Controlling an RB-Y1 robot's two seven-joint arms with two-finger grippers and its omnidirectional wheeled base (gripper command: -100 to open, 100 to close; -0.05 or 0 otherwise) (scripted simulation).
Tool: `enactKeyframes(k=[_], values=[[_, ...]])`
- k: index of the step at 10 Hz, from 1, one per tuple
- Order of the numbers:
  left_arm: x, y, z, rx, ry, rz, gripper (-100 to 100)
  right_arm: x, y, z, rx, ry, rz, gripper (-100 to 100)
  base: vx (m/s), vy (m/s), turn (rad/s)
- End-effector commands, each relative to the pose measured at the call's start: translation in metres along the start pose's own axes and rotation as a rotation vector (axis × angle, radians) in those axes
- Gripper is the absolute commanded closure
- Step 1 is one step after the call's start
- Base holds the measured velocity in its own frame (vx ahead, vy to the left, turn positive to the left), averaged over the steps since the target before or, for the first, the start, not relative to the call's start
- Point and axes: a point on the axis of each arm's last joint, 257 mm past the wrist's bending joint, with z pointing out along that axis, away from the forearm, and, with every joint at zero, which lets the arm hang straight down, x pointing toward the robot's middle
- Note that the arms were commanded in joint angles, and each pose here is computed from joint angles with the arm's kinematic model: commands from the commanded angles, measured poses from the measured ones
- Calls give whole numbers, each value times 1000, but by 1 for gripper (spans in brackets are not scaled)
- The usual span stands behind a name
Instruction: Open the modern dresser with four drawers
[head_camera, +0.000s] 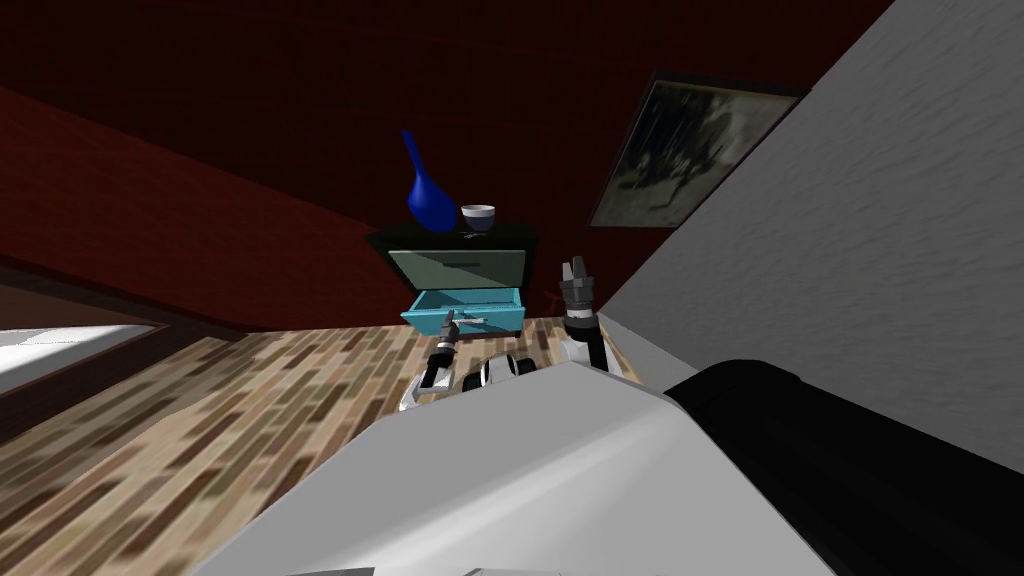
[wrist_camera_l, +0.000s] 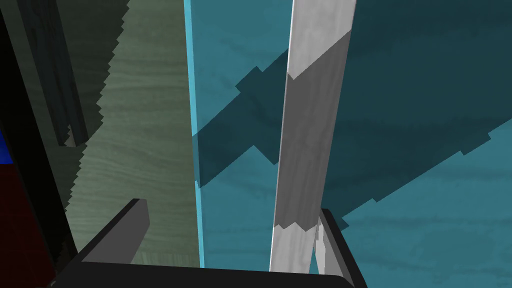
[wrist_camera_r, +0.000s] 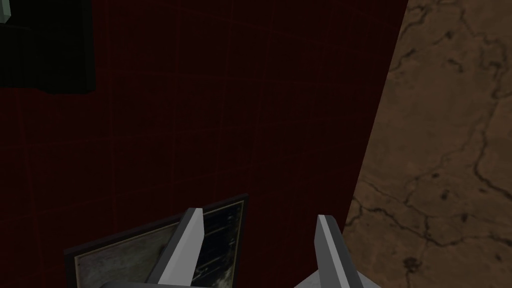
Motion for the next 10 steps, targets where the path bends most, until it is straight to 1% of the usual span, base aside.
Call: enactKeyframes(k=[1, 2, 3, 4, 5, 10], values=[[-2, -15, 14, -2, 0, -1, -100, 0, 0, 0, 0, 0, 0, 0, -60, -3, 5], [-2, -15, 14, -2, 0, -1, -100, 0, 0, 0, 0, 0, 0, 0, -37, 1, -2], [-3, -21, 20, -2, 1, -2, -100, 0, 0, 0, 0, 0, 0, 0, -36, 0, -10], [-5, -10, 10, -24, 0, -2, -100, 0, 0, 0, 0, 0, 0, 0, -11, 0, -5], [-5, -8, 10, -31, -1, -3, 0, 0, 0, 0, 0, 0, 0, 0, 0, 0, 0], [-6, -2, 7, -48, -3, -3, 0, 0, 0, 0, 0, 0, 0, 0, 0, 0, 0]])
